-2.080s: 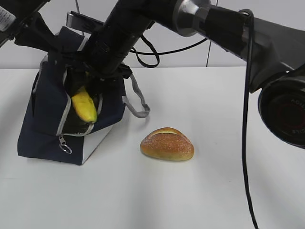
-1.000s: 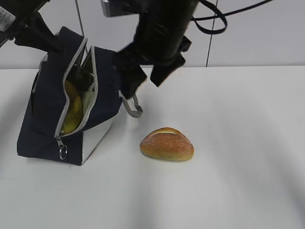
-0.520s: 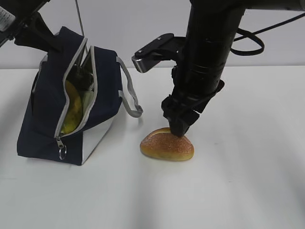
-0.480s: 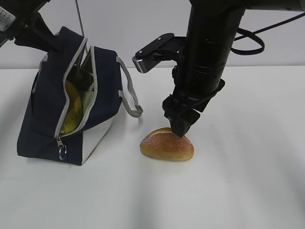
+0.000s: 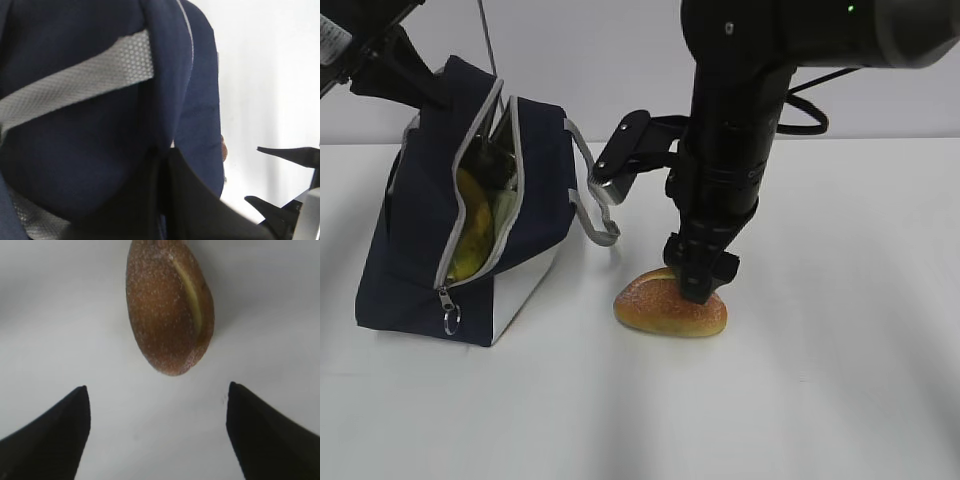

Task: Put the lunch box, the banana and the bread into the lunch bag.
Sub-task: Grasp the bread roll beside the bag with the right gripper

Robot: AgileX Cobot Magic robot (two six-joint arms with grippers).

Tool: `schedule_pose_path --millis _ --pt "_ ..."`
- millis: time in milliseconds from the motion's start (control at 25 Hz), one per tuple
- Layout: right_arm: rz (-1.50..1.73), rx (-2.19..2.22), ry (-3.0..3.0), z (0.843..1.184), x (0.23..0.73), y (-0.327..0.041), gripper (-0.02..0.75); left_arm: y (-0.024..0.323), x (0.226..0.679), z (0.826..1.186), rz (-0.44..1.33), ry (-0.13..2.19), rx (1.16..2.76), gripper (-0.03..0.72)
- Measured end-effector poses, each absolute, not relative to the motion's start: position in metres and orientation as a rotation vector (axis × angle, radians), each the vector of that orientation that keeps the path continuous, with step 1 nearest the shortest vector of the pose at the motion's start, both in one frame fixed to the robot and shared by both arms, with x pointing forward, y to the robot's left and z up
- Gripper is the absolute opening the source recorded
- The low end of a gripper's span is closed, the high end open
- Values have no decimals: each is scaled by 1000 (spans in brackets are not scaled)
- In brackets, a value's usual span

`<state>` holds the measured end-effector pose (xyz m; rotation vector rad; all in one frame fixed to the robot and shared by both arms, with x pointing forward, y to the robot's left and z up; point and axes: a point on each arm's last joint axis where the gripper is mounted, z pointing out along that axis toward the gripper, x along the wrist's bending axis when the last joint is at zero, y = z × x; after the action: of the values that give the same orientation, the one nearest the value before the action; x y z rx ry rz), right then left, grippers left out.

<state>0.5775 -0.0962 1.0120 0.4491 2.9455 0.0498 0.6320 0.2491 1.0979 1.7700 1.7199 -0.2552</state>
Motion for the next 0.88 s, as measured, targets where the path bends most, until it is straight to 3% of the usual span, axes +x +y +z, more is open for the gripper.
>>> schedule_pose_path --millis 640,880 --pt "61 245 2955 937 608 -78 636 249 632 1098 -251 1714 1777 1" --pt "62 247 2963 930 609 -77 547 249 632 1098 -250 1714 1778 1"
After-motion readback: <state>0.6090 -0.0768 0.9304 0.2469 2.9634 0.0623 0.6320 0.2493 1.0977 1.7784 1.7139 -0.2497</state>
